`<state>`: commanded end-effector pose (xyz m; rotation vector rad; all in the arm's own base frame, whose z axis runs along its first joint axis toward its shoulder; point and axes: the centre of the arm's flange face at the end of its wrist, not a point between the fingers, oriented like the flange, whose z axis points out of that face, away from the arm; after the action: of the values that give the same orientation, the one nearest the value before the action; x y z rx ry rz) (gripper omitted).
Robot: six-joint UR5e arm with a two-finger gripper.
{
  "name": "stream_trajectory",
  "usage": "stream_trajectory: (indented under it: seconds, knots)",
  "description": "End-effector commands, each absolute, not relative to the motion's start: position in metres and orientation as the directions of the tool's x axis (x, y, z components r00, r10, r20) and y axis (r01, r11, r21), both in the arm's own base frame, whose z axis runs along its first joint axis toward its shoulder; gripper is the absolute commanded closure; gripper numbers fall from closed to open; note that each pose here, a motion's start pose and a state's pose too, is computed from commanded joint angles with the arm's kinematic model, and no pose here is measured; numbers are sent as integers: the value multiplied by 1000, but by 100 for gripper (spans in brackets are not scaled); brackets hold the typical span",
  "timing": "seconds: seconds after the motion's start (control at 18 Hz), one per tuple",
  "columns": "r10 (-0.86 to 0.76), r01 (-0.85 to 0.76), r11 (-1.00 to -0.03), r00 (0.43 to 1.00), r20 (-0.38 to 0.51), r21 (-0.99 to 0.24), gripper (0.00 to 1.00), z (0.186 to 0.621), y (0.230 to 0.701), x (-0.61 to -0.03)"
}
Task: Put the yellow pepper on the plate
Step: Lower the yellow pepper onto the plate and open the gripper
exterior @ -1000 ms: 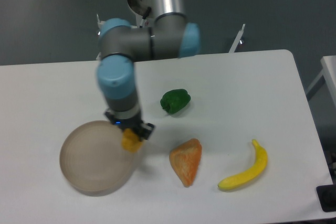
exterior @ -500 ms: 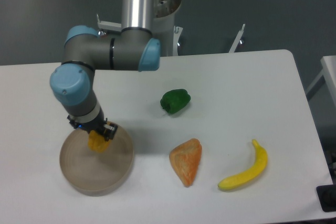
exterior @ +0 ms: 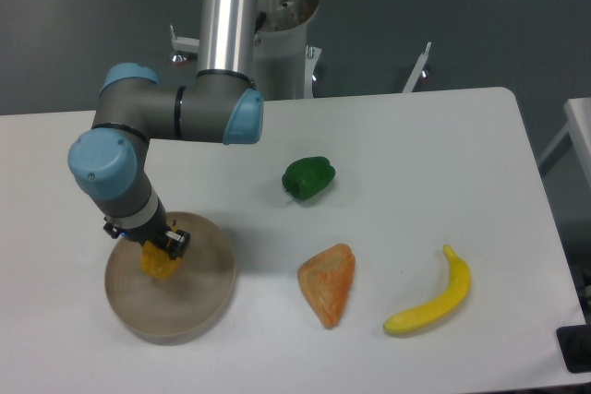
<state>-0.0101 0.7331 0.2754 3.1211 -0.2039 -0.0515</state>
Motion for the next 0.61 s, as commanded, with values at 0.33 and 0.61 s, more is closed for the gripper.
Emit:
stream_trajectory:
  seconds: [0.33,0.61]
  knots:
    - [-138,-137,-990,990,-31,17,49,274,733,-7]
    - [-146,-145,-989,989,-29,25,46,269,734,-7]
